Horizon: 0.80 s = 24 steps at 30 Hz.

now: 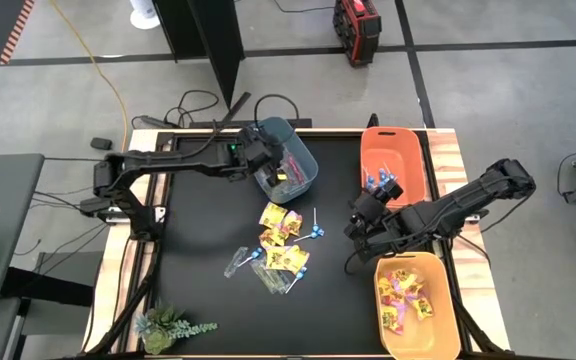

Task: Sort candy
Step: Put the transparent candy into the blue bin

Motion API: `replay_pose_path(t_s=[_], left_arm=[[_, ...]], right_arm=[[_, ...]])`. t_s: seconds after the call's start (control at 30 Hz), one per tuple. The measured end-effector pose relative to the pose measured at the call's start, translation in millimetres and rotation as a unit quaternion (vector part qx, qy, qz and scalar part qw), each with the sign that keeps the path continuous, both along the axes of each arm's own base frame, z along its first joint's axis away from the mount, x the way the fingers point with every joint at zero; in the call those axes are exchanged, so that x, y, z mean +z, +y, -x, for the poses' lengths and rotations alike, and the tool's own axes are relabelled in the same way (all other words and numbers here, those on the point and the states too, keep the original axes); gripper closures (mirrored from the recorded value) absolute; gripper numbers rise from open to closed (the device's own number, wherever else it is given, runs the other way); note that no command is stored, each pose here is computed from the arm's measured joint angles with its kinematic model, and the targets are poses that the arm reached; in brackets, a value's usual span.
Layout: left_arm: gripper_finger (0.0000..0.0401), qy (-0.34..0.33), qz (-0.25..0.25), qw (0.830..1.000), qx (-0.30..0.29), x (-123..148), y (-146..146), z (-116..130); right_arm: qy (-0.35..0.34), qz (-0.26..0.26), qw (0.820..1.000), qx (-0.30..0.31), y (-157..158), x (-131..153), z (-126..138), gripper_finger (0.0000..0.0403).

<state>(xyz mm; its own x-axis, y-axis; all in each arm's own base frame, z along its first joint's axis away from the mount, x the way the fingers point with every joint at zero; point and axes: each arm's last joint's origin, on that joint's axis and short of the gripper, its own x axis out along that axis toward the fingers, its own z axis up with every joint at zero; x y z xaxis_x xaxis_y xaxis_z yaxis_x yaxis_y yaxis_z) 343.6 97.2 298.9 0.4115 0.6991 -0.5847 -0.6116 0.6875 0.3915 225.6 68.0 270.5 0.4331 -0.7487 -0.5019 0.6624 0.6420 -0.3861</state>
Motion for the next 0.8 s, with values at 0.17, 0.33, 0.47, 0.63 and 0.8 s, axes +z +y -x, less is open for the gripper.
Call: replay_pose_path(t_s=[0.17,0.33,0.47,0.63,0.8], left_arm=[[0.0125,0.002,0.06,0.998,-0.031,13.2,-15.0,12.9],[0.0117,0.026,0.153,0.985,-0.08,17.9,-62.4,33.1],[0.0128,0.102,0.186,0.975,-0.071,-1.1,-110.2,48.3],[0.0136,0.109,0.23,0.964,-0.073,-27.5,-167.4,63.2],[0.0138,0.106,0.273,0.955,-0.053,-47.9,-204.3,82.4]], right_arm=[[0.001,-0.004,1.0,0.0,0.1,-0.4,0.1,0.0149],[0.001,-0.007,1.0,0.001,0.4,-1.0,-0.1,0.0149],[0.0,-0.008,1.0,0.001,0.7,-1.5,-0.4,0.0149],[-0.004,-0.014,1.0,0.002,1.2,-1.5,-1.2,0.0149],[-0.006,-0.015,1.0,0.002,1.3,-1.4,-1.5,0.0149]])
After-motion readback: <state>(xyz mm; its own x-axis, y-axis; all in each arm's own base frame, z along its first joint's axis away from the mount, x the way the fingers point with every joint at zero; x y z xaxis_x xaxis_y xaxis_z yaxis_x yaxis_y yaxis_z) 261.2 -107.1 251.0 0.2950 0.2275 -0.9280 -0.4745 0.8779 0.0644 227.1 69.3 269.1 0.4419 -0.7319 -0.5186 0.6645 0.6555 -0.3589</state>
